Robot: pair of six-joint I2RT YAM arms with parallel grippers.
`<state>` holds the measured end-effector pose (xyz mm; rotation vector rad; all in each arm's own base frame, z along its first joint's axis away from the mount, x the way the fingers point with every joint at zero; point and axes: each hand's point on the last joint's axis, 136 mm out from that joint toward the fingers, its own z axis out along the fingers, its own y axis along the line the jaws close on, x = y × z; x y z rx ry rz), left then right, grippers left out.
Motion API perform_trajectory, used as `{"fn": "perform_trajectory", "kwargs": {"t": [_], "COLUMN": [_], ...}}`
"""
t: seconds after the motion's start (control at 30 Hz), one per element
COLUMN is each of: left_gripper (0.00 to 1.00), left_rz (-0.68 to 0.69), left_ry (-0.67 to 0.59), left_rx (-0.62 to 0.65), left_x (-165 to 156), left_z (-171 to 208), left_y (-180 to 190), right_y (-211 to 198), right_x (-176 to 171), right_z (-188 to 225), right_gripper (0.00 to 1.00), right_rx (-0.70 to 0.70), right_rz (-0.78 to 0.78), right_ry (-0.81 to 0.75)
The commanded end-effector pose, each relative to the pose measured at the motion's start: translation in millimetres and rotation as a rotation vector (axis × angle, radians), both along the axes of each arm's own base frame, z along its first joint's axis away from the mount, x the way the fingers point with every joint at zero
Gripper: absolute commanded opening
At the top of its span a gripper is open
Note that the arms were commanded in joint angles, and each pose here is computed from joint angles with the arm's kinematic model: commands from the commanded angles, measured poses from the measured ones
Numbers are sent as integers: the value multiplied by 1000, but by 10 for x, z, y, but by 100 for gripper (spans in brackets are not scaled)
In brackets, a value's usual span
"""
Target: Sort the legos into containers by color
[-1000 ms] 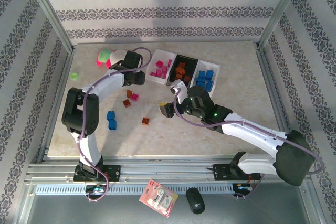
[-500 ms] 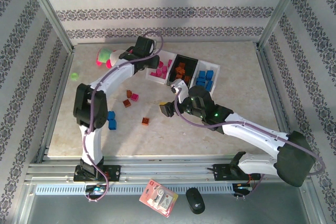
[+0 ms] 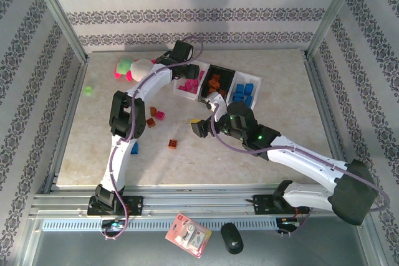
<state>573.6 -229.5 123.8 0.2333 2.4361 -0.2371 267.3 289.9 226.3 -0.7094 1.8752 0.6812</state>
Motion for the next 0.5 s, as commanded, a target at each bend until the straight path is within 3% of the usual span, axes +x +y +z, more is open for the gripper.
{"fn": "perform_trajectory", "kwargs": {"t": [0.0, 0.17, 0.47], "left_gripper": [77, 99, 99], "left_rz": [-40, -30, 66], "left_ry": [-43, -119, -161], "left_rx": [-27, -62, -102], "left_x": [-105, -344, -1003], "left_z": [467, 833, 1055], "left_y": [-30, 41, 415], "right_y": [-16, 50, 346], "right_x": [-4, 2, -161], "right_z": [25, -49, -310], "right_gripper": [90, 90, 89], "right_rx": [-8, -31, -112], "right_rz": [-2, 19, 169], "right_ry": [-9, 5, 48]}}
